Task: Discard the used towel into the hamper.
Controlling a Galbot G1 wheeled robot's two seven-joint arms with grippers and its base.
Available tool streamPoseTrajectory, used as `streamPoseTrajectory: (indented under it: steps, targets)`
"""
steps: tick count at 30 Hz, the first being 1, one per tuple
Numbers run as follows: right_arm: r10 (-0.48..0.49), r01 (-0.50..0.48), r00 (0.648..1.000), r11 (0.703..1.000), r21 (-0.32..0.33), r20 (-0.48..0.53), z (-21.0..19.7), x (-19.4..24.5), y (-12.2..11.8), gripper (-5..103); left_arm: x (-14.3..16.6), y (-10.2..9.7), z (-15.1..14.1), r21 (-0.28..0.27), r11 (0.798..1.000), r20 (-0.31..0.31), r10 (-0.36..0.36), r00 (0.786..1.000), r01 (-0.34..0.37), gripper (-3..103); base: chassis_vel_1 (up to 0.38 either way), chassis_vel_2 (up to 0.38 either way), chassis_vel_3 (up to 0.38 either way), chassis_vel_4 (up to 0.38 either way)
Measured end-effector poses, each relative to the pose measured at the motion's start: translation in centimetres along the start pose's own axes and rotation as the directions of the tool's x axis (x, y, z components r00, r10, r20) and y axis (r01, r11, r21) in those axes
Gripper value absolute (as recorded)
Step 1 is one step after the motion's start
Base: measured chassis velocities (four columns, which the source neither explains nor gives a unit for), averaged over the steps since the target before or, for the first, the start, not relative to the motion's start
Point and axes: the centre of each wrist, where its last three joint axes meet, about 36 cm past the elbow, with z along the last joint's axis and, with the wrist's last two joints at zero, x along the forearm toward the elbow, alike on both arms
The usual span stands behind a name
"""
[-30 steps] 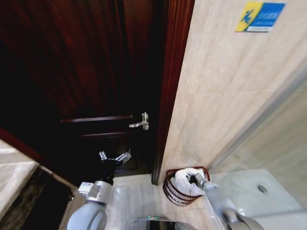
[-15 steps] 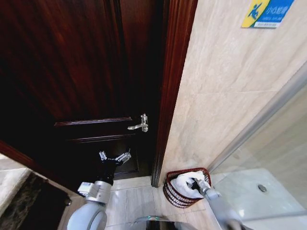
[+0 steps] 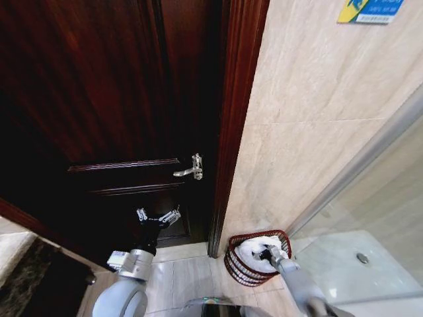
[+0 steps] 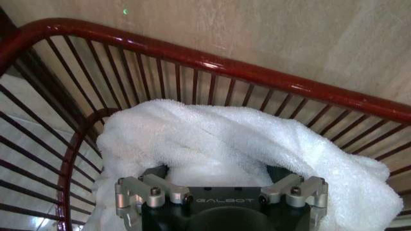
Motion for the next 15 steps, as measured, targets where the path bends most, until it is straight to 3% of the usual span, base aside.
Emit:
streamPoseTrajectory:
  steps: [10,15]
  targets:
    - [0.024,-0.027,0.998,0.998,-0.057,-0.056,1.6,-0.4,1.7,100,0.0,0.0,0.0,0.0,1.0,0.0,0.0,1.0,0.0,100,0.0,0.0,0.0,0.0]
    - [0.027,-0.025,1.0,0.991,-0.128,0.016,1.7,-0.5,1.7,100,0.0,0.0,0.0,0.0,1.0,0.0,0.0,1.0,0.0,100,0.0,0.0,0.0,0.0]
